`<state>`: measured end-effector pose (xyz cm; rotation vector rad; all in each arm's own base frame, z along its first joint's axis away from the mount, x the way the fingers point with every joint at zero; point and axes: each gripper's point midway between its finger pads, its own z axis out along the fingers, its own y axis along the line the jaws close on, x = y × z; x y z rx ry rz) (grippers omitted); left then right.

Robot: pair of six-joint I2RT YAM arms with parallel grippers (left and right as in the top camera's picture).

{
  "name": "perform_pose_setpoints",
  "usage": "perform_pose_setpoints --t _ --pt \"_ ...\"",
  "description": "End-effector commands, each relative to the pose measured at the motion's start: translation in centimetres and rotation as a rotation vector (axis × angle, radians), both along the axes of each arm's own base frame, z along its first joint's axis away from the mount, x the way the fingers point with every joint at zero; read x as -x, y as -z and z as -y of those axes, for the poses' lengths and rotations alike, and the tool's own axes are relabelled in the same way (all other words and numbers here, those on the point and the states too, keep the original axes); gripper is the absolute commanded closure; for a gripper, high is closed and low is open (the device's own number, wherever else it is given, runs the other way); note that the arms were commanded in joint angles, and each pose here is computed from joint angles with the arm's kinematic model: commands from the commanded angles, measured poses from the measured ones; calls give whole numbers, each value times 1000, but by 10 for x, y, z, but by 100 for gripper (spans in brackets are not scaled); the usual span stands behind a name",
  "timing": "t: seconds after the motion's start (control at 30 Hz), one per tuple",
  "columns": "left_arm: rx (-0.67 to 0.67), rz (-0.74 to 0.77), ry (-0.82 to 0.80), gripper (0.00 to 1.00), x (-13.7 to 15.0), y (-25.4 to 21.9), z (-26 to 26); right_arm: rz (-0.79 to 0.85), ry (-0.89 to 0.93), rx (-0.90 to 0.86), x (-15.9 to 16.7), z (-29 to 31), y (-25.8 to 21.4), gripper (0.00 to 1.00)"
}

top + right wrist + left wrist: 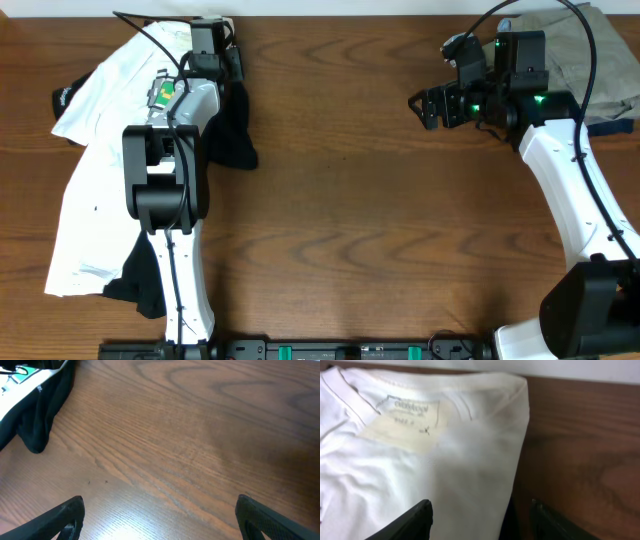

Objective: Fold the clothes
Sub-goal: 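Grasp the white T-shirt near the collar with the left gripper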

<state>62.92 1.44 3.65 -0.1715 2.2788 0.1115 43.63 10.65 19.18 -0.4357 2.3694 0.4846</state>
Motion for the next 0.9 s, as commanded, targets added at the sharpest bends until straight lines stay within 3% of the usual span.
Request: perform_pose_setpoints --t 0.0,0.23,0.3,0.57,0.87 --pt "0 54 -22 37 -10 -13 0 -9 7 -16 -1 -4 2 6" --pt "2 112 -22 39 -19 -23 0 -2 17 -24 -4 -4 0 6" --pt "-5 78 -33 44 -14 -16 -3 -1 17 -24 -4 -4 0 6" --pt "1 -106 -90 44 29 -24 -16 -1 17 -24 -4 -4 0 5" --pt "-23 -194 -69 44 48 -22 -17 7 7 -28 -5 -8 -1 5"
